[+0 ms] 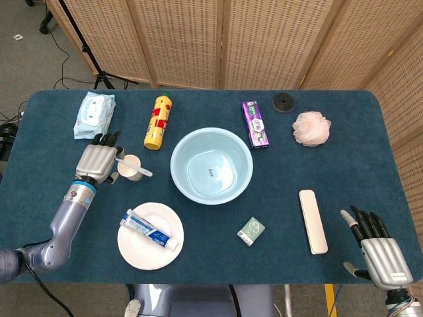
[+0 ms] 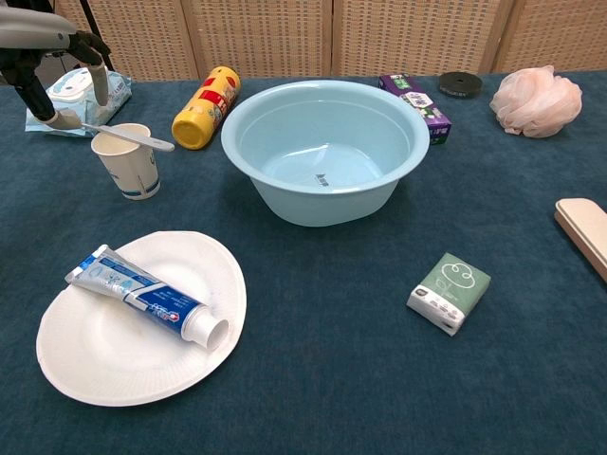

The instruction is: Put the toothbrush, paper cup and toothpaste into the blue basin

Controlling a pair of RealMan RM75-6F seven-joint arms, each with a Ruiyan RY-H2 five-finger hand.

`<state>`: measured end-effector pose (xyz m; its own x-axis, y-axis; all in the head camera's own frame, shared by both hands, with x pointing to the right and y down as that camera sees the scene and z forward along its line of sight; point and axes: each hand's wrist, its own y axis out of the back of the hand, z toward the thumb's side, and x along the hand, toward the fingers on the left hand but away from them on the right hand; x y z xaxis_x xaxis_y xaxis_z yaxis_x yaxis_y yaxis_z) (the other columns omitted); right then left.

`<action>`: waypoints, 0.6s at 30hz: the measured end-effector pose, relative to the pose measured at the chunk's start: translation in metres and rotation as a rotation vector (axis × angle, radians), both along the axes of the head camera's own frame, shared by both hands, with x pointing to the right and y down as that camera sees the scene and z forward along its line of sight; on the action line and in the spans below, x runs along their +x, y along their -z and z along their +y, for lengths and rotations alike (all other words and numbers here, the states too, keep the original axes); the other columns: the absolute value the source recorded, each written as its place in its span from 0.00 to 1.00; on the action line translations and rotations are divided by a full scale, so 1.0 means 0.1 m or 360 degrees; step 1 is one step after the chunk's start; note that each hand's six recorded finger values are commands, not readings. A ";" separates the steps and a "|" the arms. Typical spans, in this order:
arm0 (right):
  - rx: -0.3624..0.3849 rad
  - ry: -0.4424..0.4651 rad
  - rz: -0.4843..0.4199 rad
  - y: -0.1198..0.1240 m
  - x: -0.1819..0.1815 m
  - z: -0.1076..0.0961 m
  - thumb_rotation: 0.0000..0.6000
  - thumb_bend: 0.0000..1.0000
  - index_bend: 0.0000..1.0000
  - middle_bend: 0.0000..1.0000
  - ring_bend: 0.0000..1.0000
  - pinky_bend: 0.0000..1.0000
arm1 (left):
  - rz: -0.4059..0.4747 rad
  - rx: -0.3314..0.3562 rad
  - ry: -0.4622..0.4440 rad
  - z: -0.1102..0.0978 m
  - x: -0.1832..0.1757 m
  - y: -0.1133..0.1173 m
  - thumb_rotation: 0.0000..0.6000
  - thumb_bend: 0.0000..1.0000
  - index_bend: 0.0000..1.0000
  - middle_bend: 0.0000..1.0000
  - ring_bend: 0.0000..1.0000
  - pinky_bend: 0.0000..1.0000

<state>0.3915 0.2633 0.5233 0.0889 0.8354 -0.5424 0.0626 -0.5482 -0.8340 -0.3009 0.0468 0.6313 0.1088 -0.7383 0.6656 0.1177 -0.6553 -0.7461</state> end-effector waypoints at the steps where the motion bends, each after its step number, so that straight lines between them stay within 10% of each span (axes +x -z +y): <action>1: 0.0005 -0.0005 0.0000 0.01 0.01 0.00 1.00 0.09 0.00 0.00 0.00 0.00 | 0.0001 -0.0007 -0.0001 0.00 0.01 -0.02 1.00 0.32 0.42 0.00 0.00 0.03; 18: 0.0045 -0.0048 -0.0030 0.11 0.09 0.00 1.00 0.09 0.00 0.00 0.00 0.00 | -0.0020 -0.0021 -0.0045 0.01 0.20 -0.13 1.00 0.36 0.42 0.00 0.00 0.03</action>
